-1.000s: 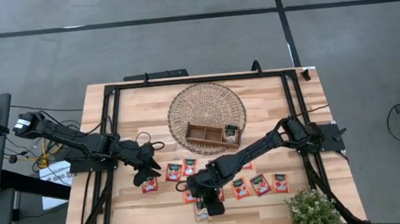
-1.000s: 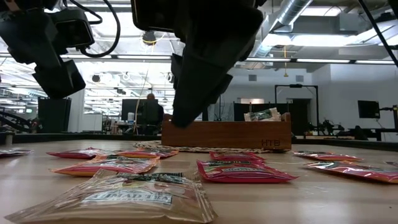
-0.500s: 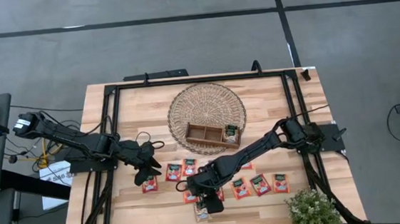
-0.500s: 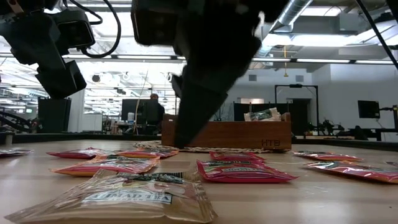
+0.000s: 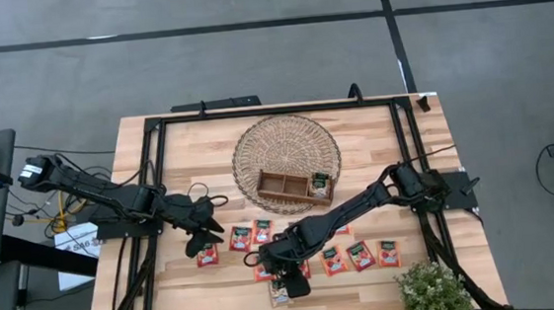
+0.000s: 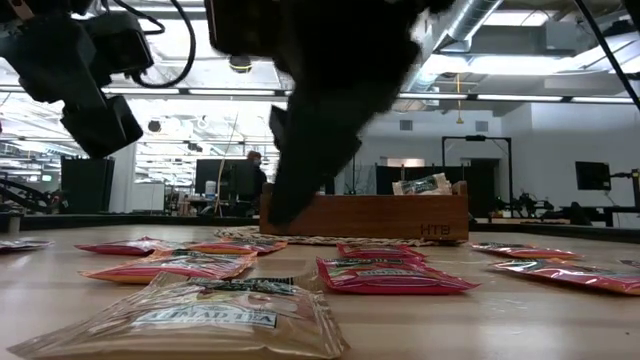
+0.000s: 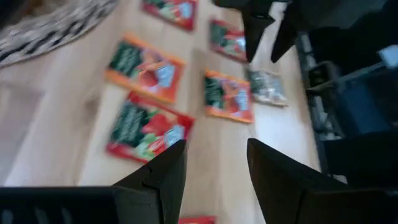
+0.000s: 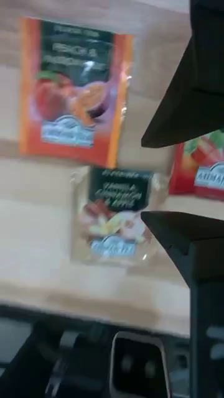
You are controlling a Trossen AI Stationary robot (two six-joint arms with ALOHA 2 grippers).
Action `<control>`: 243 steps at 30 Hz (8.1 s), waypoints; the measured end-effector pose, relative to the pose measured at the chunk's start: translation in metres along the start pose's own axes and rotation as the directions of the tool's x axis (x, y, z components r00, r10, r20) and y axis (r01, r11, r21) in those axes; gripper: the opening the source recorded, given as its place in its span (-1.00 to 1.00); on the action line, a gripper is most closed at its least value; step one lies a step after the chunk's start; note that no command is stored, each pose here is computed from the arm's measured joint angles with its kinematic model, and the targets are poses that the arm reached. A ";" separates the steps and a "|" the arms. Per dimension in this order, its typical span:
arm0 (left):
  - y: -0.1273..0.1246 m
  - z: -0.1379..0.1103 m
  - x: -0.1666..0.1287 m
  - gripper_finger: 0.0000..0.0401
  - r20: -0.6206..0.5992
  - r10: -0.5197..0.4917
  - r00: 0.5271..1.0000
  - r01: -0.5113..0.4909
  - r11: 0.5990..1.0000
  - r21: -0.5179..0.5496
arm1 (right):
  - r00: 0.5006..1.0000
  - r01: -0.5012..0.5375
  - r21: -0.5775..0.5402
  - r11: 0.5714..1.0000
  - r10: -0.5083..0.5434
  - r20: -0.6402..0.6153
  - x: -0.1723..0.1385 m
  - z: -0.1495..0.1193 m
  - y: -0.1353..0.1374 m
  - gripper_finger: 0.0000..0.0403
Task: Pick & Place Tea
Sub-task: Put the brown tea bag into the right section of the wooden organizer
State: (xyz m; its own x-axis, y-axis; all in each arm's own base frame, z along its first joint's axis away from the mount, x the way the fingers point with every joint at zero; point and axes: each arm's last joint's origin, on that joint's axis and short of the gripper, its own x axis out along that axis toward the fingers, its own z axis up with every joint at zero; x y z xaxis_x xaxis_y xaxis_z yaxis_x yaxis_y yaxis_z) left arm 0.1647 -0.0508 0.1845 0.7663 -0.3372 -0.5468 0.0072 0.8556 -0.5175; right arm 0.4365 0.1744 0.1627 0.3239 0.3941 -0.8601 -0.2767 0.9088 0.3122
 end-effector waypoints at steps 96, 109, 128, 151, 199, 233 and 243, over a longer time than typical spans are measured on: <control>-0.122 0.102 0.151 0.69 -0.240 -0.005 0.971 -0.046 0.977 -0.206 | 0.674 0.154 0.049 0.987 -0.141 0.725 -0.266 -0.251 0.019 -0.65; -0.116 0.101 0.186 0.70 -0.383 0.067 0.921 -0.142 0.975 -0.169 | 0.668 0.153 0.009 0.988 -0.110 0.736 -0.270 -0.257 0.023 -0.65; -0.112 0.104 0.232 0.70 -0.530 0.359 0.769 -0.376 0.923 0.079 | 0.668 0.132 0.027 0.991 -0.109 0.737 -0.270 -0.257 0.023 -0.65; -0.091 0.073 0.263 0.70 -0.647 0.354 0.675 -0.407 0.911 0.073 | 0.669 0.132 0.027 0.991 -0.109 0.735 -0.270 -0.257 0.023 -0.65; -0.097 0.089 0.256 0.70 -0.587 0.486 0.648 -0.407 0.872 0.273 | 0.668 0.089 0.068 0.994 -0.111 0.735 -0.270 -0.257 0.023 -0.65; -0.102 0.081 0.274 0.70 -0.547 0.520 0.656 -0.338 0.850 0.403 | 0.666 0.096 0.100 0.990 -0.139 0.733 -0.264 -0.249 0.024 -0.65; -0.100 0.075 0.281 0.64 -0.550 0.517 0.656 -0.318 0.850 0.419 | 0.687 0.110 0.103 0.989 -0.151 0.711 -0.257 -0.245 0.024 -0.65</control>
State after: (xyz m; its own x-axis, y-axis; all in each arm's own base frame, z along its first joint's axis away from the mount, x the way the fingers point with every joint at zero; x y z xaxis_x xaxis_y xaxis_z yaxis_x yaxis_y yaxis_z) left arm 0.4275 -0.2015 0.1317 0.1537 0.0049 -0.9881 0.0318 0.9994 0.0099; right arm 0.1251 0.0611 0.2927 0.9073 0.2311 -0.3514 -0.1444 0.9559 0.2557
